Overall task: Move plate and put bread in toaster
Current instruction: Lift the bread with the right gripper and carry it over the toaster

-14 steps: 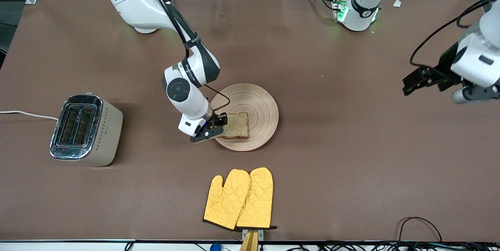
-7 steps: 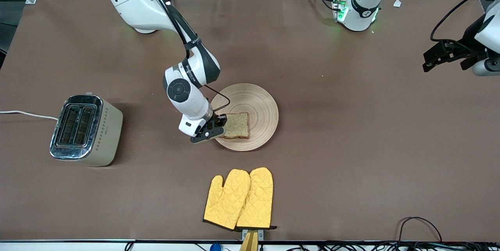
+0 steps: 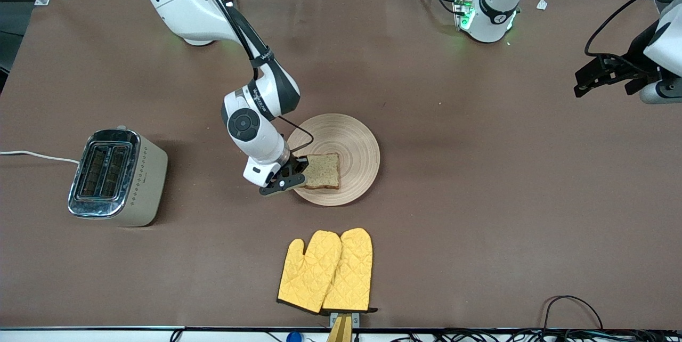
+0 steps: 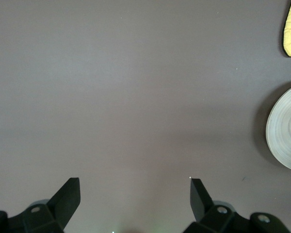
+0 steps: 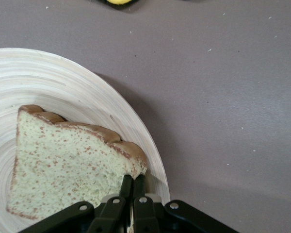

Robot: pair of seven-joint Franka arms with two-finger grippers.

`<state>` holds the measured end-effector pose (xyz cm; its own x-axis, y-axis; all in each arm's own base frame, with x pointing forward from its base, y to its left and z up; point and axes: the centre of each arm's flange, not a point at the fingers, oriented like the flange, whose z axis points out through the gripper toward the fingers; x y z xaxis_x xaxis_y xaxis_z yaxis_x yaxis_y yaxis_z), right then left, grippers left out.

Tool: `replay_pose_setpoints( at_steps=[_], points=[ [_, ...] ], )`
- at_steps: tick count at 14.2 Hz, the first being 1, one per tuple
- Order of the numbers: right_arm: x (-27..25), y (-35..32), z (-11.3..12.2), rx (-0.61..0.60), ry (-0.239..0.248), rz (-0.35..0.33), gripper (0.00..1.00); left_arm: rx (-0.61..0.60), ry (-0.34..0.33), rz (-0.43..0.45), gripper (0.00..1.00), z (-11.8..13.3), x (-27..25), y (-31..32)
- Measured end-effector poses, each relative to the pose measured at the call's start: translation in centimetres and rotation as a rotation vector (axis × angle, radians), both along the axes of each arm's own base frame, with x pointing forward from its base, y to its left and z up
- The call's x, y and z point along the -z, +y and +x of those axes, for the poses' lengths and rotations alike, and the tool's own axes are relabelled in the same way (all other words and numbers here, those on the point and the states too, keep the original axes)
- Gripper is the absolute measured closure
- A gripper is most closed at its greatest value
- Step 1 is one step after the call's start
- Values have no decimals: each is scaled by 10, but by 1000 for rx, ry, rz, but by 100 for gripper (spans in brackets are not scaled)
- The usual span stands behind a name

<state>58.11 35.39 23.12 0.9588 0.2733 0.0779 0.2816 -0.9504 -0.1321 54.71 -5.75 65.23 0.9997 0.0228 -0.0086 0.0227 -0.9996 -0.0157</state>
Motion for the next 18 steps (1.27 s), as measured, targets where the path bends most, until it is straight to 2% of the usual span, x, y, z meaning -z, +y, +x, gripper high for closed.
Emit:
replay_pose_setpoints(
  at_steps=[2,5,6,9,11,12,14,18],
  points=[
    [-21,-10,7,28,24,-14,96,0,0,0,0,0,0,0],
    [-83,-28,16,111,110,-51,96,0,0,0,0,0,0,0],
    [-108,-33,16,129,122,-73,96,0,0,0,0,0,0,0],
    [-162,-51,5,173,132,-178,96,0,1,0,0,0,1,0],
    [-179,-70,2,181,132,-243,96,3,4,0,0,1,2,-1],
    [-185,-84,4,183,122,-296,96,5,5,0,0,1,3,-3],
    [-194,-119,13,205,95,-403,96,7,7,0,0,1,4,-4],
    [-204,-219,39,279,89,-522,96,6,10,0,0,3,6,-3]
  ],
)
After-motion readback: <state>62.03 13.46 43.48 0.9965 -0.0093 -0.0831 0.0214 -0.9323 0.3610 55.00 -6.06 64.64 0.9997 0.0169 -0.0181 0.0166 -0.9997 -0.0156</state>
